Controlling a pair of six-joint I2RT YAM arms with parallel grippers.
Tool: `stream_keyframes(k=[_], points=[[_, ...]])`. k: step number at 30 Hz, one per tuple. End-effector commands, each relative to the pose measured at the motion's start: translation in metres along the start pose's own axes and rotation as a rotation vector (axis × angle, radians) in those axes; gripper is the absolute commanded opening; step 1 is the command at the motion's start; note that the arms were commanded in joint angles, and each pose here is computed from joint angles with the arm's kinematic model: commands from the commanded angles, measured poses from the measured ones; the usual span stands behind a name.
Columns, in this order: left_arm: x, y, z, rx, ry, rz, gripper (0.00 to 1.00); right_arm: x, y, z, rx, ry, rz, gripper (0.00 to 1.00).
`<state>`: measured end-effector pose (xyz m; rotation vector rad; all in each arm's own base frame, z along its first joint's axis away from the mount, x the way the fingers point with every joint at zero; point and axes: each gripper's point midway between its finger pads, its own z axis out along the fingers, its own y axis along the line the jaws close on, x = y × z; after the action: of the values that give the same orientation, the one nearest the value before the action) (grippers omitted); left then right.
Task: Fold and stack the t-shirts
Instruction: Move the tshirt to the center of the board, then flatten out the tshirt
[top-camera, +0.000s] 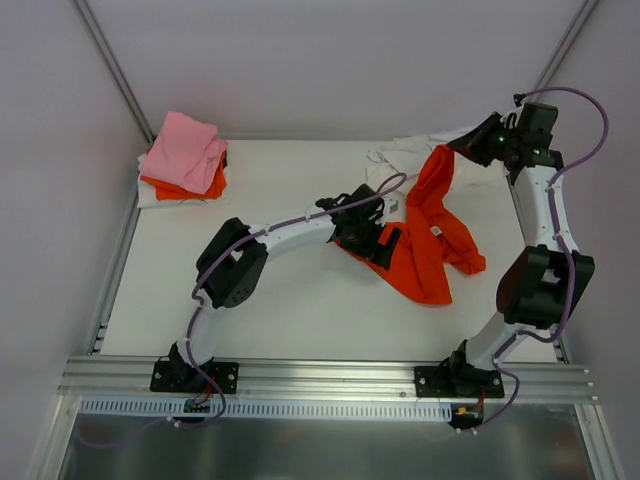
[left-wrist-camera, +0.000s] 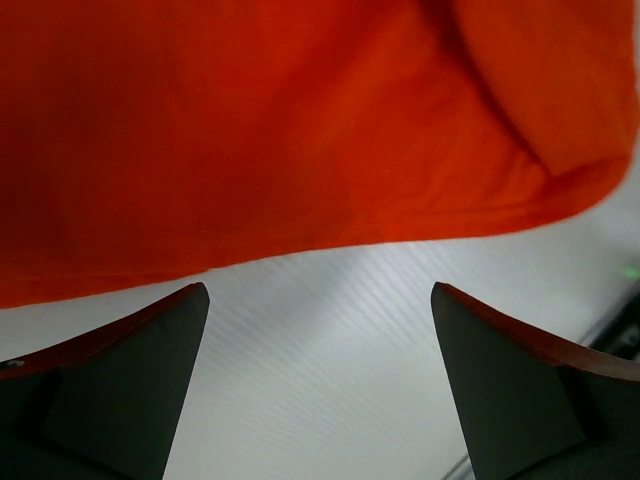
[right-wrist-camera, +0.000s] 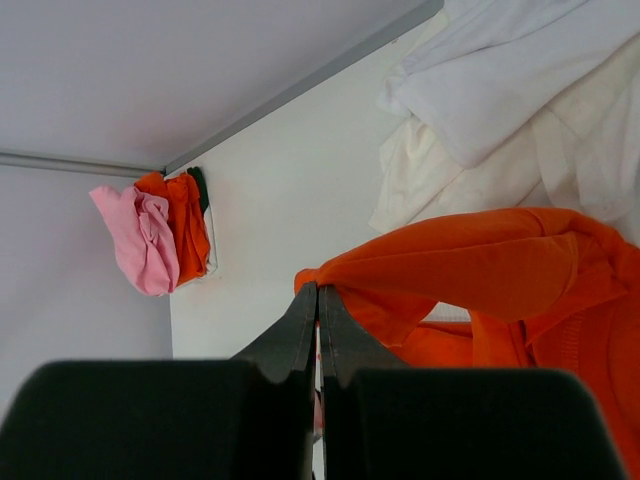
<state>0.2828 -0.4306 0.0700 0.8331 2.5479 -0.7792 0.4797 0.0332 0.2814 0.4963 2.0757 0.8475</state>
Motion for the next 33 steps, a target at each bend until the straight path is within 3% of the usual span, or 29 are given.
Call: stream_keyframes(k=[1, 11, 18, 25, 33], points=[[-0.007, 0.048, 0.006, -0.176, -0.013, -0.056, 0.97, -0.010, 0.030, -0.016, -0.084, -0.047, -0.037, 0.00], [0.000, 0.083, 0.027, -0.245, 0.013, -0.146, 0.96, -0.008, 0.033, -0.020, -0.095, -0.043, -0.034, 0.00], [-0.022, 0.132, 0.018, -0.351, -0.044, -0.202, 0.97, -0.008, 0.036, -0.024, -0.096, -0.045, -0.039, 0.00], [-0.035, 0.199, -0.008, -0.535, -0.086, -0.211, 0.97, -0.004, 0.038, -0.030, -0.093, -0.044, -0.043, 0.00], [-0.061, 0.302, -0.057, -0.659, -0.200, -0.349, 0.98, 0.004, 0.036, -0.035, -0.088, -0.034, -0.033, 0.00]])
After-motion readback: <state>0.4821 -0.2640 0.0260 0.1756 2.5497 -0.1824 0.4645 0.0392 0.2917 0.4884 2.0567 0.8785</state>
